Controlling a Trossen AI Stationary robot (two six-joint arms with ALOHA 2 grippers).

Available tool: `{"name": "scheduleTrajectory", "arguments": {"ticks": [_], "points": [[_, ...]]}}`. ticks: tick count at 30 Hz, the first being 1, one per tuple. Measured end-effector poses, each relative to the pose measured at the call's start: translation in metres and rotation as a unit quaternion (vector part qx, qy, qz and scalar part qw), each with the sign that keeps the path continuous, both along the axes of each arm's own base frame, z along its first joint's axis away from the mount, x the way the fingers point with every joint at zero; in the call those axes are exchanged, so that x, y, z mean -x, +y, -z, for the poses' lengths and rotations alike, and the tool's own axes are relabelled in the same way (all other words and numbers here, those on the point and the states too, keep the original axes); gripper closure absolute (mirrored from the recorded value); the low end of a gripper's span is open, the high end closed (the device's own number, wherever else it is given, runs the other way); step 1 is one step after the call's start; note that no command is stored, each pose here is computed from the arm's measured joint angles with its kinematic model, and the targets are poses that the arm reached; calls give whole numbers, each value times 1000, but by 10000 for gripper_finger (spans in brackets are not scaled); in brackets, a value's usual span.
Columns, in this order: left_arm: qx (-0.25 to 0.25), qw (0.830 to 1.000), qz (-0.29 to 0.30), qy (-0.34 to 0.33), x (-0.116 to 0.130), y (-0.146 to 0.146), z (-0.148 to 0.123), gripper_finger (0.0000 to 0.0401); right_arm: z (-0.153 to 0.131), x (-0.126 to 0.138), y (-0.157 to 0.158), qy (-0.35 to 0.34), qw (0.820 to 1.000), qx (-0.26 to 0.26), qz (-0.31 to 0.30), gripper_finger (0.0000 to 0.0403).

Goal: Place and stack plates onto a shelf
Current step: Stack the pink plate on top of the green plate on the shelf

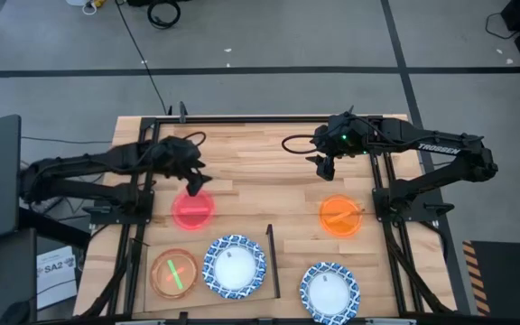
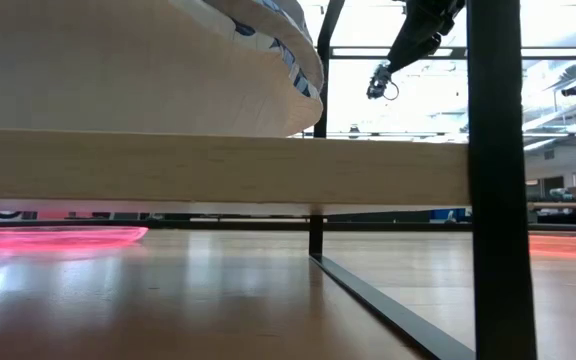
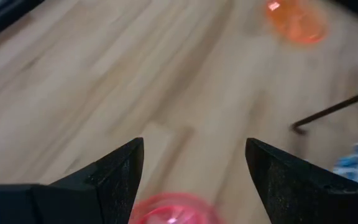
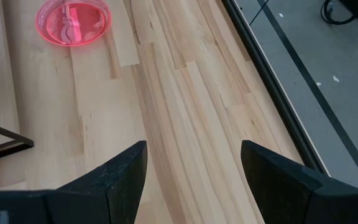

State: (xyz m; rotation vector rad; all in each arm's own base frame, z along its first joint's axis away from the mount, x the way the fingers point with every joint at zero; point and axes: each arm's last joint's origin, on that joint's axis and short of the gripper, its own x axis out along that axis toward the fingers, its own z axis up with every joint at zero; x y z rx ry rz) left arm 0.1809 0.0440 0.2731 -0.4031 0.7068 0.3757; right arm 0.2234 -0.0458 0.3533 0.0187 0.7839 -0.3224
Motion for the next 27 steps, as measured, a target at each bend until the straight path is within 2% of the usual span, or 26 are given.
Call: {"name": "scheduleTrajectory", "arguments": {"ticks": [8,13,20,27], "points": [[-41,996,21,82,14,15,9,113,0,0,0,0,1000,0,0,137],[-13,993,43,111,19,16,14,113,0,0,0,0,1000,0,0,137],[9,986,49,159,10,20,28,113,0,0,0,0,1000,0,0,137],[20,971,77,224,-8,26,52,113,0,0,0,0,1000,0,0,137]]}}
